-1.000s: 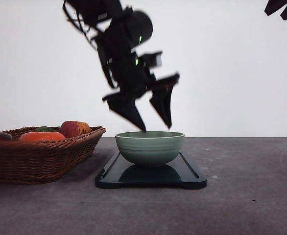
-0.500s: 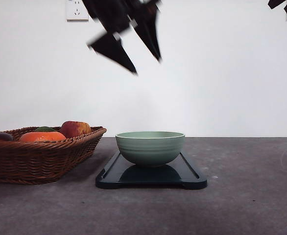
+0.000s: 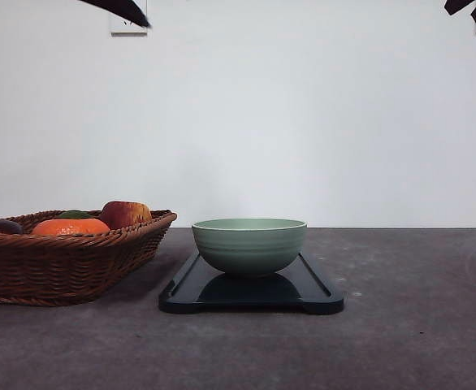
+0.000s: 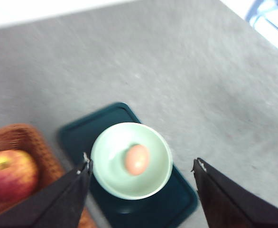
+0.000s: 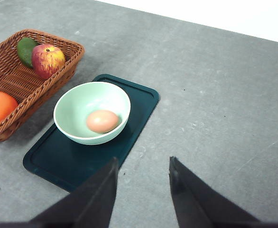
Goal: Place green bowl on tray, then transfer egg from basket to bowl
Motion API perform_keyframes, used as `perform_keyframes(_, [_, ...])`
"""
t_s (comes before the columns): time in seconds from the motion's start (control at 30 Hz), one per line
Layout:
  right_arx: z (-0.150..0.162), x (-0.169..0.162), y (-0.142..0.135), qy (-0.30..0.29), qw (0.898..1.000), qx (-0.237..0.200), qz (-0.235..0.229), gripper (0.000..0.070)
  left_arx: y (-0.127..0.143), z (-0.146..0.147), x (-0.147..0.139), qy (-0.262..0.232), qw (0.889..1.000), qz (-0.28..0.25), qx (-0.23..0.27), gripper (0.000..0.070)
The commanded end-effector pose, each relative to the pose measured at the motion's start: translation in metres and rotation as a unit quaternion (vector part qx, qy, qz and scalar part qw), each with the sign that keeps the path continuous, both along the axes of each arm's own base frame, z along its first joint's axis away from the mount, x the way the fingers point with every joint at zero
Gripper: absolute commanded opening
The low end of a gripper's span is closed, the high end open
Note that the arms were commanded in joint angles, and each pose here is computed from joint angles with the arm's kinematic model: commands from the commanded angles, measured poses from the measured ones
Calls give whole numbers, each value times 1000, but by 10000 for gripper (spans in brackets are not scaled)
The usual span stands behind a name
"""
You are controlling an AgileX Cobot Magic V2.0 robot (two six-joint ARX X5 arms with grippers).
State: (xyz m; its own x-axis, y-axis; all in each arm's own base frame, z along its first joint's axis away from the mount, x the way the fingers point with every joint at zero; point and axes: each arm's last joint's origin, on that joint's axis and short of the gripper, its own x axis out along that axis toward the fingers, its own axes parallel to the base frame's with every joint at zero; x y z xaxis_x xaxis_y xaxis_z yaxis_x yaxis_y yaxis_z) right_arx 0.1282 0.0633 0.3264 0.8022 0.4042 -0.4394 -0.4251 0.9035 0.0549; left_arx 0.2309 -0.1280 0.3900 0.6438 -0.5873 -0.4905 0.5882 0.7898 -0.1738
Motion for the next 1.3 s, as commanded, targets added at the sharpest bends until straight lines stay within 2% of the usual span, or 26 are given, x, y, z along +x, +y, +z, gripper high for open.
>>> perform_keyframes(0.0, [2, 1, 2, -4, 1000, 2, 6, 212, 4, -2, -8, -10, 1000, 10, -2, 430])
perform_keyframes(0.33, [2, 1, 2, -7, 1000, -4, 17, 212, 33, -51, -63, -16, 999, 29, -14, 429])
perform_keyframes(0.47, [2, 1, 3, -7, 1000, 2, 26, 212, 43, -70, -79, -11, 998, 54, -18, 428])
perform_keyframes(0.6, [2, 0, 4, -2, 999, 13, 51, 212, 48, -74, -88, 10, 997, 69, -30, 428])
perform_keyframes(0.73, [2, -1, 4, 0, 999, 13, 52, 212, 50, -72, -93, 13, 997, 72, -34, 427])
perform_keyframes(0.77, [2, 0, 4, -1, 999, 13, 51, 176, 51, -72, -93, 13, 997, 71, -35, 382])
perform_keyframes(0.8, [2, 0, 4, -1, 999, 14, 50, 113, 51, -72, -94, 14, 997, 70, -35, 268])
perform_keyframes(0.83, [2, 0, 4, -1, 999, 15, 50, 19, 51, -72, -94, 15, 997, 70, -34, 59])
perform_keyframes(0.87, [2, 0, 4, -2, 999, 16, 50, 7, 51, -72, -95, 16, 997, 70, -33, 17])
perform_keyframes(1.27, [4, -1, 3, -7, 999, 18, 49, 14, 51, -71, -94, 10, 997, 70, -37, 0])
